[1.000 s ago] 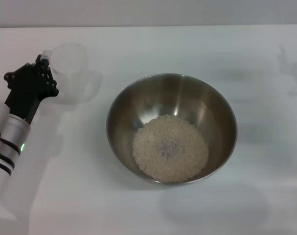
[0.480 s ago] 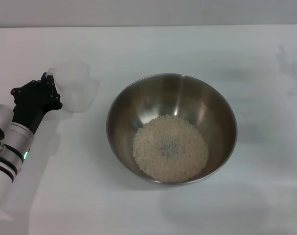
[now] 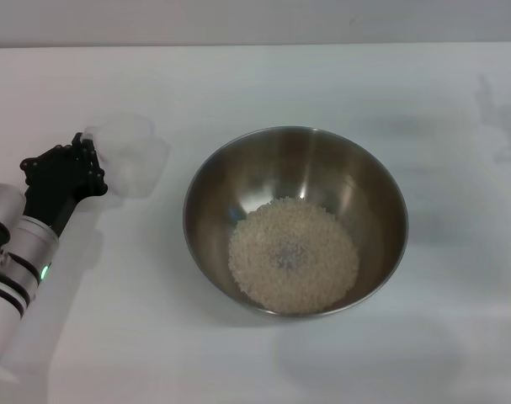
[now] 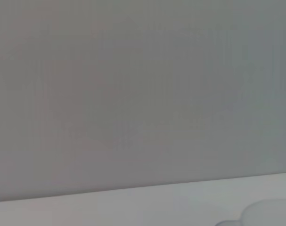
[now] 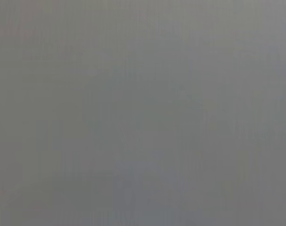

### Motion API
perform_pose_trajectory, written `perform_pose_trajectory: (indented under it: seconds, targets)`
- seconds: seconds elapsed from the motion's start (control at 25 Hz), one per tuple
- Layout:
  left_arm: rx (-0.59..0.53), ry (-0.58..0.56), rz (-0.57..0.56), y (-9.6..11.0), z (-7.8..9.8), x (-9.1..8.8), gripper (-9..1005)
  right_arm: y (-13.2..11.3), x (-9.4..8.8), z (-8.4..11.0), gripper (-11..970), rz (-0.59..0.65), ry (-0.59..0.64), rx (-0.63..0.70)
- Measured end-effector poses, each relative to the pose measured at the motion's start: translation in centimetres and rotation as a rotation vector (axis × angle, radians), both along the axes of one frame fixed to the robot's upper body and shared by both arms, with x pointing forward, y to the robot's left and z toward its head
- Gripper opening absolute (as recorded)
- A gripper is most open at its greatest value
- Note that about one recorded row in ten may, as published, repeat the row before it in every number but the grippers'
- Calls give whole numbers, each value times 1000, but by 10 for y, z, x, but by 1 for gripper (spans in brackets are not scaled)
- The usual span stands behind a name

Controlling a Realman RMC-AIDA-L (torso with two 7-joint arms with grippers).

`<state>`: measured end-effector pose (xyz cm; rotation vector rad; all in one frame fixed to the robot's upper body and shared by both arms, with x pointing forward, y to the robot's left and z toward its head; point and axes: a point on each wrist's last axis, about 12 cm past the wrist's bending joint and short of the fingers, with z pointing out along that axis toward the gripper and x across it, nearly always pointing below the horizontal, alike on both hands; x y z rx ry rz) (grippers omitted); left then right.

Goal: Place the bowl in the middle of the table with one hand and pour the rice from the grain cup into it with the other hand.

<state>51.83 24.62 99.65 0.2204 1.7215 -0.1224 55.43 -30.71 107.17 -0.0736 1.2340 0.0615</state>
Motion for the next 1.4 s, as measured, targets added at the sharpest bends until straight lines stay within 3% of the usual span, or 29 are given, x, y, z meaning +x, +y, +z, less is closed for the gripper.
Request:
perform_pose_trajectory:
  seconds: [0.16, 0.68, 0.72, 0.88, 1.0, 1.16, 1.36, 1.4]
  targets:
    - [-3, 6, 5, 1, -1, -2, 40, 0, 0, 0, 552, 0, -1, -1]
    - [-18, -23, 24, 8, -5, -22, 428, -1, 1, 1, 552, 0, -3, -4]
    - [-35, -55, 23, 11, -5, -35, 430, -1, 1, 1, 551, -2, -3, -5]
    - [-59, -74, 27, 14, -5, -42, 435, -3, -1, -1, 551, -9, 3, -5]
    - [-190, -225, 50, 26, 7, -70, 463, -2, -5, -5, 551, -9, 14, 0]
    - [-235, -285, 47, 24, 15, -70, 562, 5, -13, -13, 551, -1, 42, 9]
    - [-255, -321, 17, 13, 23, -59, 758, 8, -22, -24, 551, 13, 87, 6]
    - [-259, -324, 15, 12, 24, -57, 758, 7, -24, -25, 551, 12, 91, 8]
